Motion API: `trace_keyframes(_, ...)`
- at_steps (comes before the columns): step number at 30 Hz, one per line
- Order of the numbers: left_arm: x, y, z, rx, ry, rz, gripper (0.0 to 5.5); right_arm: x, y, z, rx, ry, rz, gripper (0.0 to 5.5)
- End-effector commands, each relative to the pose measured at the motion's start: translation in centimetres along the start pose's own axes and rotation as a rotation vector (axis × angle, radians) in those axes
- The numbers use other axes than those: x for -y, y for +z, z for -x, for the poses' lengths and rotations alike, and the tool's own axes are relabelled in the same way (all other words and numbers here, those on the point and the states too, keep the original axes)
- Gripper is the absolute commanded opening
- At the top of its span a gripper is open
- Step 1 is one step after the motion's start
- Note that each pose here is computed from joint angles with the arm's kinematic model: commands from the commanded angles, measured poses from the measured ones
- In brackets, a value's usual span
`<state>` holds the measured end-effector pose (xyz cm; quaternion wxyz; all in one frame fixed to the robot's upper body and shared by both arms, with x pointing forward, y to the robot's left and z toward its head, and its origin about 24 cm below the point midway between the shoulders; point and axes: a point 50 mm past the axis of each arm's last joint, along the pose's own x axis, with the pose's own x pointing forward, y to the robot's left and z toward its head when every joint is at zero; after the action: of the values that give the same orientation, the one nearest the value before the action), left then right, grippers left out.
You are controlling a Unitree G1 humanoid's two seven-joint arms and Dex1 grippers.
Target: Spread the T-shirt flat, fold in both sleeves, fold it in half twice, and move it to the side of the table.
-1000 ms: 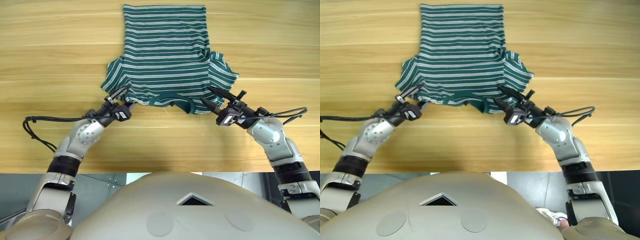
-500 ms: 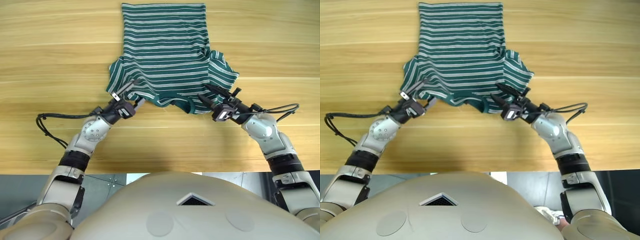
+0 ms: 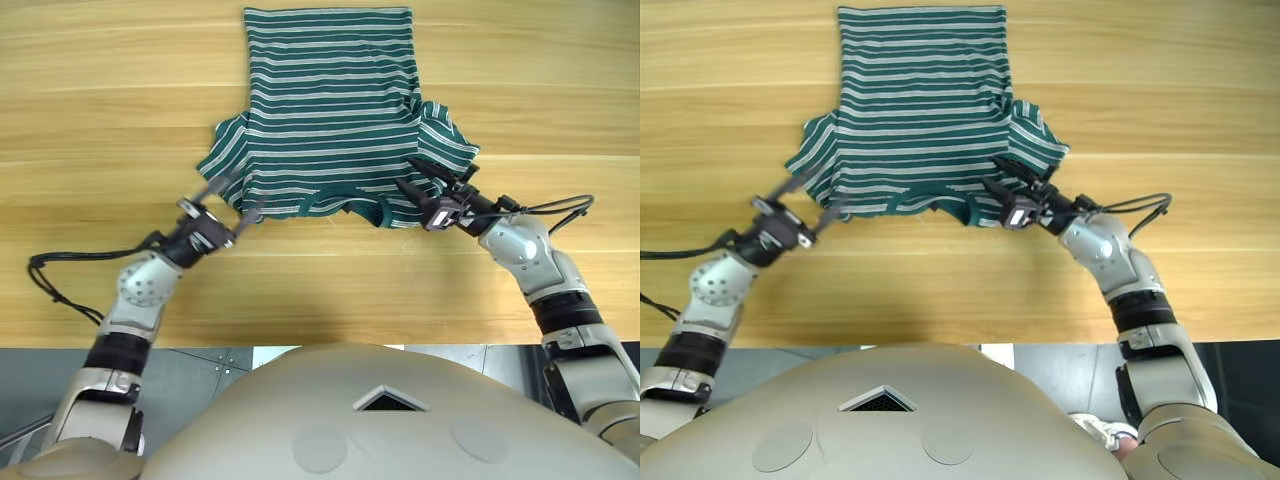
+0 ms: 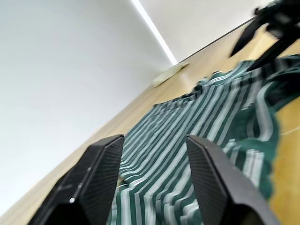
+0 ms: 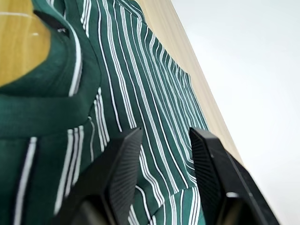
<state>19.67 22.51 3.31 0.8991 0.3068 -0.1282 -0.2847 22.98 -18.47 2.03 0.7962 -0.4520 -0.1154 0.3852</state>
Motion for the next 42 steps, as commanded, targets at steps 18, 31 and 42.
trace_keyframes(18, 1.5, -2.7, -8.2, -0.095, -0.368, -0.5, 2.45, 2.8, -1.8, -2.5, -0.094, 0.019, 0.168, 1.86)
trace_keyframes(31, -2.7, -5.9, -10.5, -0.326, -0.317, -0.586, 2.45, 3.9, -3.9, -10.5, -0.301, 0.07, 0.281, 1.86)
trace_keyframes(42, -1.6, -5.7, -13.3, -0.39, -0.275, -0.534, 2.45, 7.5, -5.2, -11.5, -0.633, -0.086, 0.239, 1.86)
